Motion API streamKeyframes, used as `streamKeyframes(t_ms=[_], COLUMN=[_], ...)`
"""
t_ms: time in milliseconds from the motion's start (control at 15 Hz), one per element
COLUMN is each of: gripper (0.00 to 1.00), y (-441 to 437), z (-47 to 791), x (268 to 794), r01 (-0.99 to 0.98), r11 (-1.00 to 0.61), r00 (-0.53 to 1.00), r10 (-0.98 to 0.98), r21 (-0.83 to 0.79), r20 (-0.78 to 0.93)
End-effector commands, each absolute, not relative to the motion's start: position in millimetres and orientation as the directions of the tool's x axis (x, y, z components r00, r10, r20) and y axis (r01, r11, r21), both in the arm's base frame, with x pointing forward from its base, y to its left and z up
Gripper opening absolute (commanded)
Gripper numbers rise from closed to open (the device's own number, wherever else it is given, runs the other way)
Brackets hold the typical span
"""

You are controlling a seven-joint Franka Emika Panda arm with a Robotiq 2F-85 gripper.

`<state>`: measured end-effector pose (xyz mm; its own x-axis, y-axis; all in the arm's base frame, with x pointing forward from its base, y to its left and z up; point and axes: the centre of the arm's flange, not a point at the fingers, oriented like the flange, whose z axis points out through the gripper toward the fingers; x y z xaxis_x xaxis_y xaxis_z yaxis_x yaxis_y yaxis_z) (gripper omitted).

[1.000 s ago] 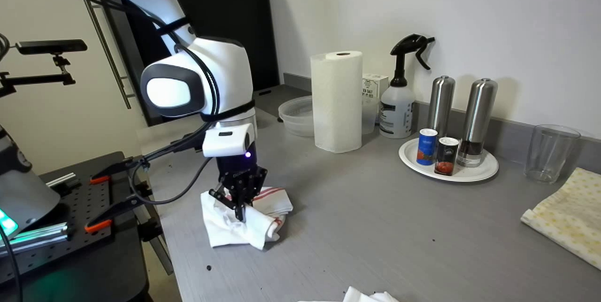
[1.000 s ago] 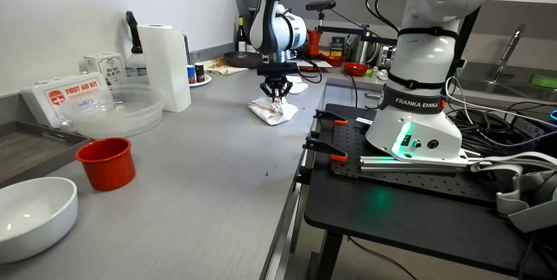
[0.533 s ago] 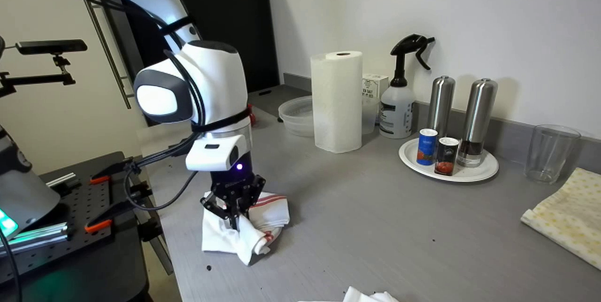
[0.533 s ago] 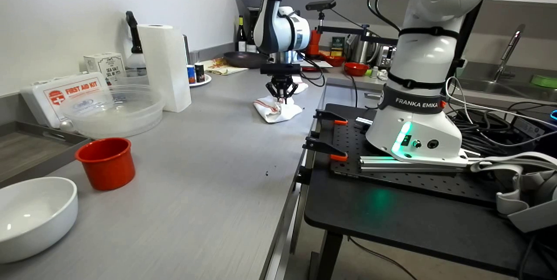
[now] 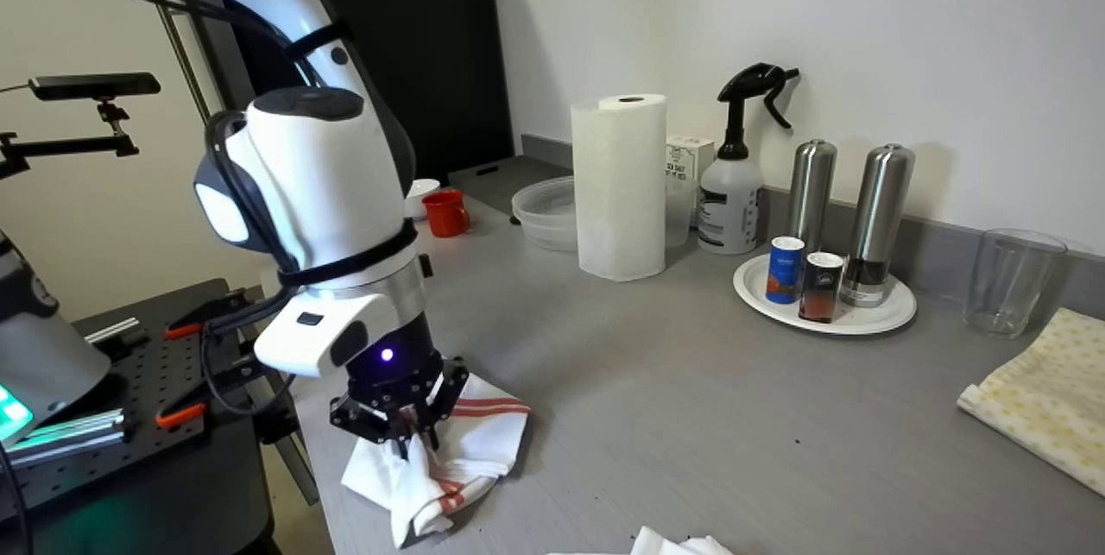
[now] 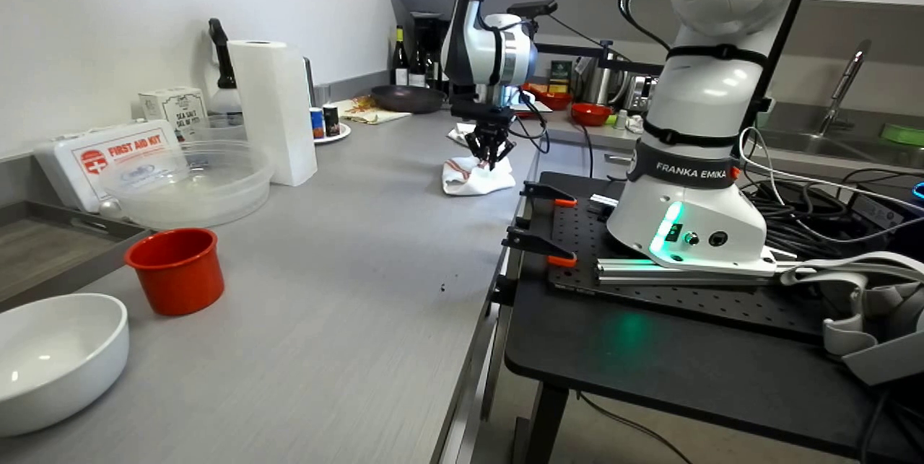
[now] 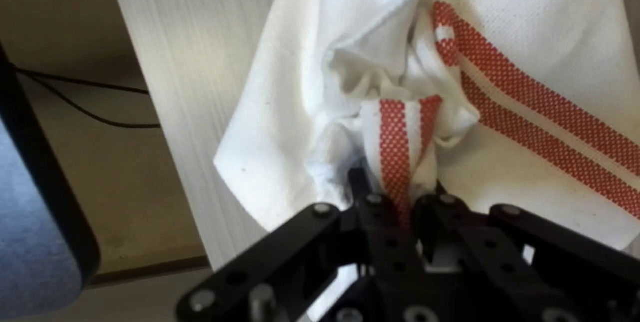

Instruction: Use one white and red towel to wipe the left side of the table.

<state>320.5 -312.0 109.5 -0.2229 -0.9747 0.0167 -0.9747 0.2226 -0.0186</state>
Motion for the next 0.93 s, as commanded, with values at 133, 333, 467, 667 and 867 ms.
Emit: streamKeyframes(t_ms=[133, 333, 467, 667, 867], gripper=[0.03, 0.03, 0.03, 0.03, 0.03], y=[-299, -277, -260, -230, -206], z=[126, 151, 170, 202, 228], x=[275, 283, 289, 296, 311], r01=[-0.93, -0.932, -0.936, -0.934, -0.923], r11=[0.342, 0.307, 0.261, 0.185, 0.143], r00=[-0.36, -0.349, -0.329, -0.306, -0.3], r10=[-0.922, -0.902, -0.887, -0.855, -0.848], r21=[-0.135, -0.19, -0.235, -0.306, -0.357], r20=[0.141, 0.255, 0.325, 0.418, 0.437])
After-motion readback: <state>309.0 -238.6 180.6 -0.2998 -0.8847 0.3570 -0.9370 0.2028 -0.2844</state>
